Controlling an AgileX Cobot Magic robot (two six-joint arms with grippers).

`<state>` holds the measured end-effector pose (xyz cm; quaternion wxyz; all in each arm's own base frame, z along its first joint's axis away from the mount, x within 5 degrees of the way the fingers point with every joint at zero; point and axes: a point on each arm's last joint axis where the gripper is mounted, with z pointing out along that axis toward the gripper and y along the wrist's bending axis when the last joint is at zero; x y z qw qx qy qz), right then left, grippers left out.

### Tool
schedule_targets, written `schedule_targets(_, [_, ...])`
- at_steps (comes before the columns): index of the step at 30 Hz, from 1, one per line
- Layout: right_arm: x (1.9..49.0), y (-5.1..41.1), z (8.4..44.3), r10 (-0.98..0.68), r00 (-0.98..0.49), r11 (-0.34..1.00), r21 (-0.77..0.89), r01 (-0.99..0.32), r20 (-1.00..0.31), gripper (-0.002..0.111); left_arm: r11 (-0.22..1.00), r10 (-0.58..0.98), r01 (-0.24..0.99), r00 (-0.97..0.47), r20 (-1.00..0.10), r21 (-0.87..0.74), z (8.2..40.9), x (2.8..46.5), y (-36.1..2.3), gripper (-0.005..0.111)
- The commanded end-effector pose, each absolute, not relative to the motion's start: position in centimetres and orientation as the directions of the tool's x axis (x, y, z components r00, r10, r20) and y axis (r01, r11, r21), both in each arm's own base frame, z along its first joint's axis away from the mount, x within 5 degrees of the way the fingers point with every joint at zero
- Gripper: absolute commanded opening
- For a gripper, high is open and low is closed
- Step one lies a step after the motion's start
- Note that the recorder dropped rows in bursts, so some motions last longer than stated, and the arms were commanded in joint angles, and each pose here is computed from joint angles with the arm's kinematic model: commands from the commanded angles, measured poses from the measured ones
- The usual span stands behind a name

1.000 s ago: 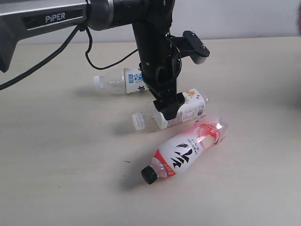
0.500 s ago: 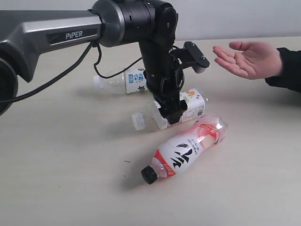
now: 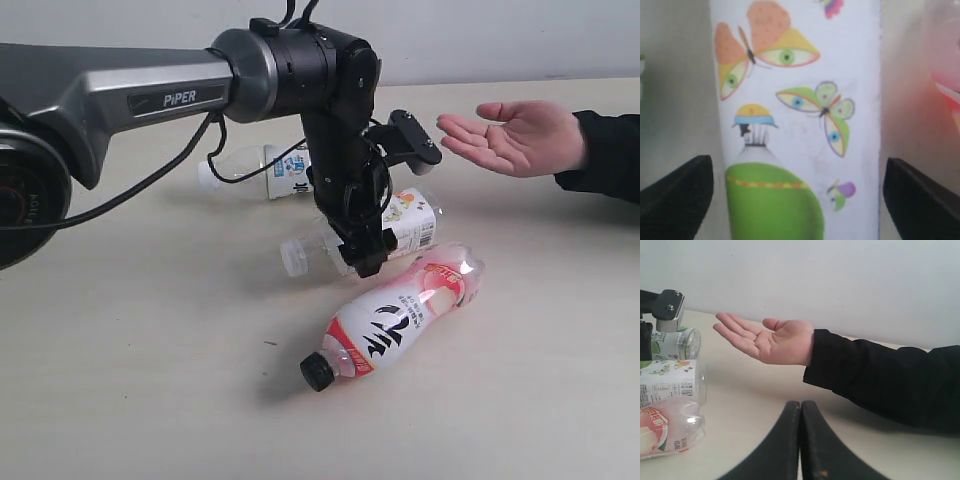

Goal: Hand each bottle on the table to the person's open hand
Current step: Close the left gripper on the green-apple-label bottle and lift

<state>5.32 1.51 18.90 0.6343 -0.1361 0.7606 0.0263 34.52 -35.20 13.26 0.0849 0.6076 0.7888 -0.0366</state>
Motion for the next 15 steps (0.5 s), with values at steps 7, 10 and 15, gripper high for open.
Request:
schedule_targets(7, [5.32,1.45,18.86,-0.174,-0.148,0.963,-0.136,-0.232,-0.974,0.000,0.257,0.956,0.965,-0.246,-0.161,0.051,13.05,34.40,-35.13,0.079])
schedule_targets(10, [5.32,1.45,18.86,-0.174,-0.148,0.963,-0.136,-0.232,-0.974,0.000,0.265,0.954,0.963,-0.254,-0.156,0.048,13.05,34.38,-35.09,0.061])
schedule_targets(15, [5.32,1.45,18.86,-0.174,-0.148,0.963,-0.136,-0.232,-0.974,0.000,0.284,0.949,0.958,-0.275,-0.154,0.043,13.23,34.33,-35.03,0.031])
